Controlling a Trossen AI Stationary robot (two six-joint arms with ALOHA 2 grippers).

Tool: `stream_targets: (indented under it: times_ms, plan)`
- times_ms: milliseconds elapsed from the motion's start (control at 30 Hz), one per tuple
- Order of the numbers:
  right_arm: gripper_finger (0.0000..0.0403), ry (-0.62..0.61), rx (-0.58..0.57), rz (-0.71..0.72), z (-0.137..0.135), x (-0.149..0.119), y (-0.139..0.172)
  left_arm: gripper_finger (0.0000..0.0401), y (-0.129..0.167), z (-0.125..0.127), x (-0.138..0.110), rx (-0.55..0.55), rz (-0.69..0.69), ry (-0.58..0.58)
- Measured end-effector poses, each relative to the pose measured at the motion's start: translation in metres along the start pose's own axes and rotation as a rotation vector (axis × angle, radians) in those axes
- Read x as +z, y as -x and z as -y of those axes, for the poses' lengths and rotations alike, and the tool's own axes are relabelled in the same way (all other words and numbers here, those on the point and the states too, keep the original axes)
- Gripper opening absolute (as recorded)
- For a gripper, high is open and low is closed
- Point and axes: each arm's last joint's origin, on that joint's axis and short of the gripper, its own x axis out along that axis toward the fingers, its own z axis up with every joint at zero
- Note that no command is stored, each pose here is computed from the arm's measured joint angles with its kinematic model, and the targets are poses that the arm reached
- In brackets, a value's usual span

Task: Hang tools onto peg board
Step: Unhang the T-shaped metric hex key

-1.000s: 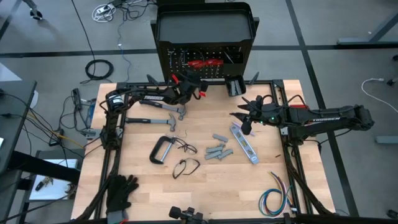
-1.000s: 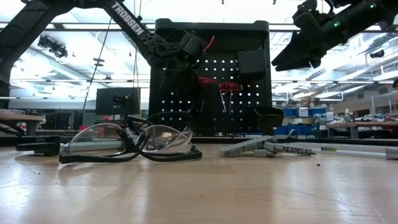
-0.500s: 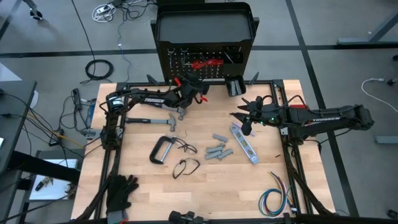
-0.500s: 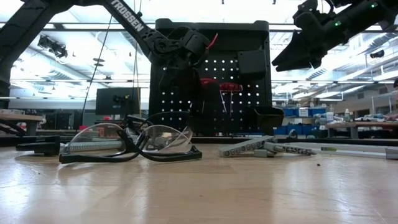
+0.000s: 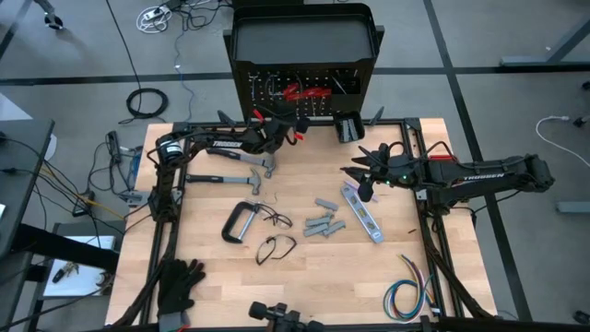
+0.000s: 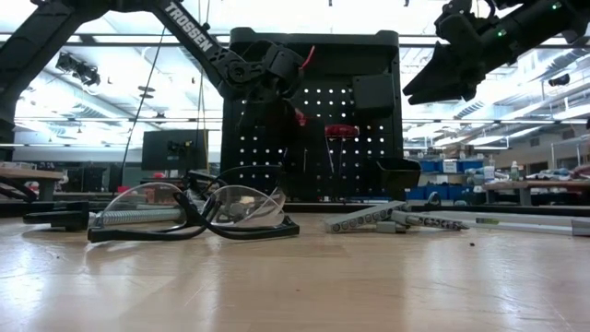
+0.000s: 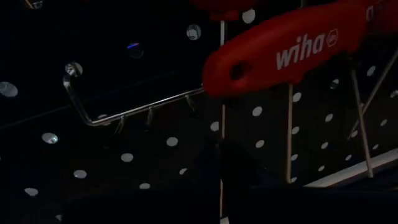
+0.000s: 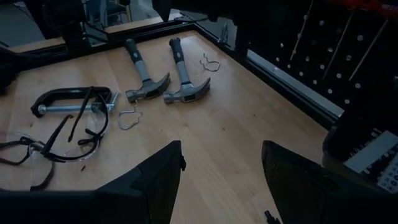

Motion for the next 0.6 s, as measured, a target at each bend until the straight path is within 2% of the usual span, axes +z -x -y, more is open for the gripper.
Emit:
stream_targets:
  times_ms: [167,433,600]
  plan:
    - [0.0229,-0.004,0.0,0.0,0.0,0.0,0.0,0.0,0.001,0.001,0.0,0.007,0.002,-0.004]
    - [0.0229,-0.002,-0.002,-0.006,0.0,-0.001,0.0,0.0,0.019,0.006,0.008,0.024,0.011,-0.013]
    - [0.0229,-0.002,-0.002,-0.006,0.0,-0.001,0.0,0.0,0.021,0.005,0.002,0.035,-0.035,-0.035]
